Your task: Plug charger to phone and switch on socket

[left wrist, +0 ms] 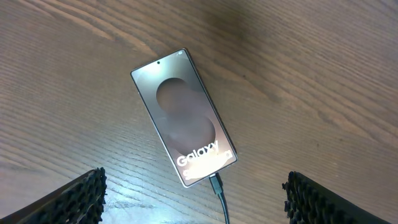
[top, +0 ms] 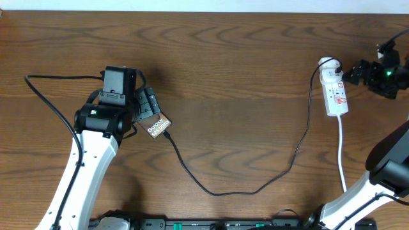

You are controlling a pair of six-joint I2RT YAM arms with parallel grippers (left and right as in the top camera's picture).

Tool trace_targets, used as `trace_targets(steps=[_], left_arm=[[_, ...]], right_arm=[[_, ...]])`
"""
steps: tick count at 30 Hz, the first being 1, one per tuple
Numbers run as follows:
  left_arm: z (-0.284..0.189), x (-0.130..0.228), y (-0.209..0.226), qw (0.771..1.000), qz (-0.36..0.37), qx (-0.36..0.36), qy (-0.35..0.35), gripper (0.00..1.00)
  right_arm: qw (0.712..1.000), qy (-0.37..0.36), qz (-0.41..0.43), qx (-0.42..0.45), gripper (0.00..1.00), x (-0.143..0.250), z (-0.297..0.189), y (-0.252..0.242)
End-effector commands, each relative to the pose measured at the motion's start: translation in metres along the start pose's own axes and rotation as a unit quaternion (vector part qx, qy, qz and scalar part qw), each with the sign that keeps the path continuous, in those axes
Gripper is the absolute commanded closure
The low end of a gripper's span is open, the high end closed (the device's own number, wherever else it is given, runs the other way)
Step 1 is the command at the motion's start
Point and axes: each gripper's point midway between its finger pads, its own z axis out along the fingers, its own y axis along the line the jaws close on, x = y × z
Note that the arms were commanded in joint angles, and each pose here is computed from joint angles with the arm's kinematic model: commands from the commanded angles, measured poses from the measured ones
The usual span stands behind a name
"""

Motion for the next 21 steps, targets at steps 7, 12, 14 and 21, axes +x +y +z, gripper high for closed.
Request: trace_targets(steps=[7,12,14,21], left_arm=[[-0.004,-0.005,0.0,1.0,0.0,-0.005,-0.01,0.1],[-0.004,-0.005,0.0,1.0,0.0,-0.005,-0.009,0.1],[-0.003,-0.005,0.0,1.0,0.0,-0.006,-0.009,0.11],[-0.003,-0.003,0.001,1.0,0.0,-0.007,-0.007,0.1]], right_arm=[[0.998,-0.008,0.013,-0.055,0.01,0.007,0.031,0.018],[0.998,-0.005,0.0,-0.061,0.01,0.01,0.044,0.029],[0.998,-0.008,-0.009,-0.062,0.01,0.008,0.046,0.035],[0.999,-0.026,0.008,-0.04,0.01,-0.003,0.048,0.032]])
